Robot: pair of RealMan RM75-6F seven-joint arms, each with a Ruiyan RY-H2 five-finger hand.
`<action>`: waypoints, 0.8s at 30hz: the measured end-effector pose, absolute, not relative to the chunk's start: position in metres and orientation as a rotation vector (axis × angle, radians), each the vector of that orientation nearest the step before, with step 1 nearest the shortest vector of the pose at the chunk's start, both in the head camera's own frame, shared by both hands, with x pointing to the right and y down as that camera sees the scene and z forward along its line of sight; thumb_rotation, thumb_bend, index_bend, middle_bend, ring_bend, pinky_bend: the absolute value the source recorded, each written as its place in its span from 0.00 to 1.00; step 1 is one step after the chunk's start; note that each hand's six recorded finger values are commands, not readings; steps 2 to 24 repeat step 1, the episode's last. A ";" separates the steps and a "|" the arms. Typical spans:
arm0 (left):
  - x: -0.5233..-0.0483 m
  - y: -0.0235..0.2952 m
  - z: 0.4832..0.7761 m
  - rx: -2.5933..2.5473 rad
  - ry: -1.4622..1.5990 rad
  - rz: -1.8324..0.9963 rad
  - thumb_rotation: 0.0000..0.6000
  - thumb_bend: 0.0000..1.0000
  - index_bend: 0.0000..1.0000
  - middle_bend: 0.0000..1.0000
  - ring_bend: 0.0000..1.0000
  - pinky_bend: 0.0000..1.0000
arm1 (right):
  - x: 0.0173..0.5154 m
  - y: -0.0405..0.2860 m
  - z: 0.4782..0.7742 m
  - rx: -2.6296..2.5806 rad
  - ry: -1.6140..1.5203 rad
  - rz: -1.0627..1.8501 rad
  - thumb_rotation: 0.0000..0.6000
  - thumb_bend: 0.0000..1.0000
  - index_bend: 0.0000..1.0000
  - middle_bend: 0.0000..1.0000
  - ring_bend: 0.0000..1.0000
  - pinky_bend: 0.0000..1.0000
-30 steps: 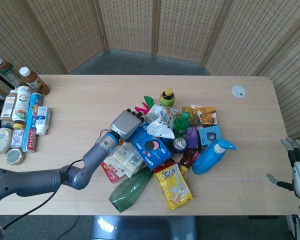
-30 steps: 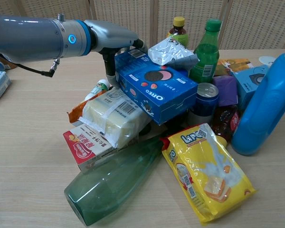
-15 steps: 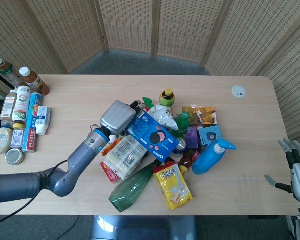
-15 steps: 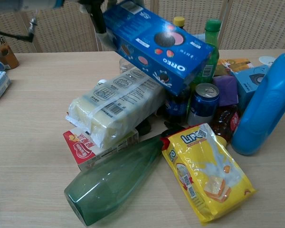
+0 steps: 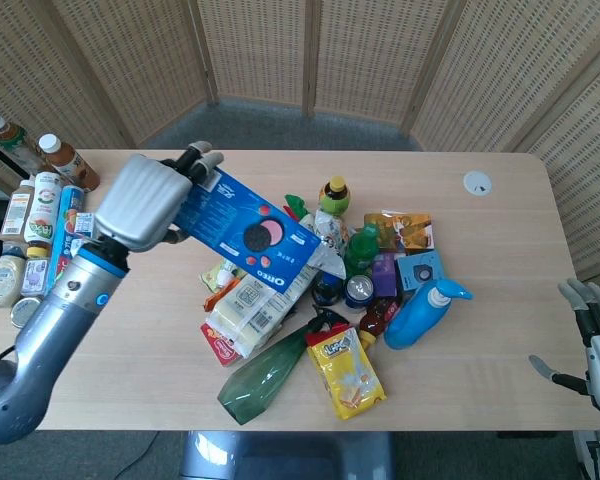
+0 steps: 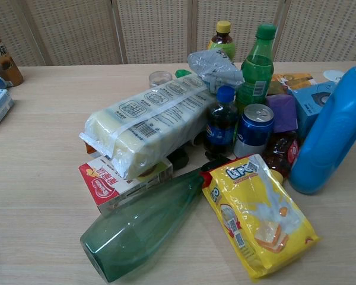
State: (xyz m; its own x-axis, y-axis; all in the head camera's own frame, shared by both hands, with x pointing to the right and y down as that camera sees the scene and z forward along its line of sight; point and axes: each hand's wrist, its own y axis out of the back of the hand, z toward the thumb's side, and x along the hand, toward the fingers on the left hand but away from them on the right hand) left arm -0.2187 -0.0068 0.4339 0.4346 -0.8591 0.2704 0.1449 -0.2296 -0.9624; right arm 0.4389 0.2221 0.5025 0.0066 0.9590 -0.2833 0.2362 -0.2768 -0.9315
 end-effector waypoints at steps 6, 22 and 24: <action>-0.224 -0.008 0.427 -1.499 0.670 -1.077 1.00 0.07 0.81 0.99 0.92 0.85 | 0.438 0.222 0.501 -1.590 -1.257 1.313 1.00 0.00 0.00 0.00 0.00 0.00; -0.224 -0.008 0.427 -1.499 0.670 -1.077 1.00 0.07 0.81 0.99 0.92 0.85 | 0.438 0.222 0.501 -1.590 -1.257 1.313 1.00 0.00 0.00 0.00 0.00 0.00; -0.224 -0.008 0.427 -1.499 0.670 -1.077 1.00 0.07 0.81 0.99 0.92 0.85 | 0.438 0.222 0.501 -1.590 -1.257 1.313 1.00 0.00 0.00 0.00 0.00 0.00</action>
